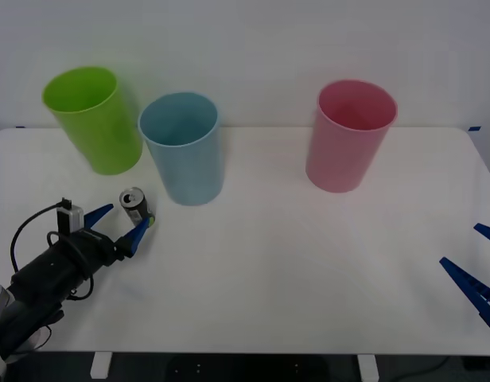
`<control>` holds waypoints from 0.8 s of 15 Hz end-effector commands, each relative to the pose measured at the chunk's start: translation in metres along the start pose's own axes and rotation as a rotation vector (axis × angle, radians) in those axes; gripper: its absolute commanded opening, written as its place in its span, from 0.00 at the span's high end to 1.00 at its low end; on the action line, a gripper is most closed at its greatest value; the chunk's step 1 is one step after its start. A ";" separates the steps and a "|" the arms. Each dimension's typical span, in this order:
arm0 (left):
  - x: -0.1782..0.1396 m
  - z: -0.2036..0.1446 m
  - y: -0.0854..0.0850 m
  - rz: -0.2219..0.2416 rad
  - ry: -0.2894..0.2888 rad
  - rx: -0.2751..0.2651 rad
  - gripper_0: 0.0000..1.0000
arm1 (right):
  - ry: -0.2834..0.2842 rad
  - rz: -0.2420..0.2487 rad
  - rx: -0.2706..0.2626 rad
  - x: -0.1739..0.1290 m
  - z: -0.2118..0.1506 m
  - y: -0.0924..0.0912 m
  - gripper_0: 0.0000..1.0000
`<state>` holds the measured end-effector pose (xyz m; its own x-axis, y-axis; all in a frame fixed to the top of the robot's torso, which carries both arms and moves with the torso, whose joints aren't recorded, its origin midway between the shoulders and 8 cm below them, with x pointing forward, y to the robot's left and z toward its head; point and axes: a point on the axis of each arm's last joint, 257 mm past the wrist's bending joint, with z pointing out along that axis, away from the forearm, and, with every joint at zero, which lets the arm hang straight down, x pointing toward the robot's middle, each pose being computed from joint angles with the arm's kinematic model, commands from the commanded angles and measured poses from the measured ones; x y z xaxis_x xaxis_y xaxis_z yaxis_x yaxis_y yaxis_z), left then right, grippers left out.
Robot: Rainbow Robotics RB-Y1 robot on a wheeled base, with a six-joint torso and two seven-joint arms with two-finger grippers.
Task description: Grasp the object on the table and drop it into the matching bin: aluminum can to the light blue bin, PET bottle to the pink bin.
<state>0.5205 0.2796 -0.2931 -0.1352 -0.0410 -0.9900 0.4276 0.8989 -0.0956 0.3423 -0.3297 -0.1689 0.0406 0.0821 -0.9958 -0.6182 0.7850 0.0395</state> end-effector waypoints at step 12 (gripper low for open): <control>0.003 0.039 -0.002 0.023 0.038 0.009 0.00 | 0.000 0.000 0.000 0.000 0.000 0.000 0.00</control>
<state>0.5540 0.2629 -0.2996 -0.1588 -0.0053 -0.9873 0.4359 0.8969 -0.0749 0.3423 -0.3297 -0.1689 0.0407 0.0821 -0.9958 -0.6182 0.7850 0.0394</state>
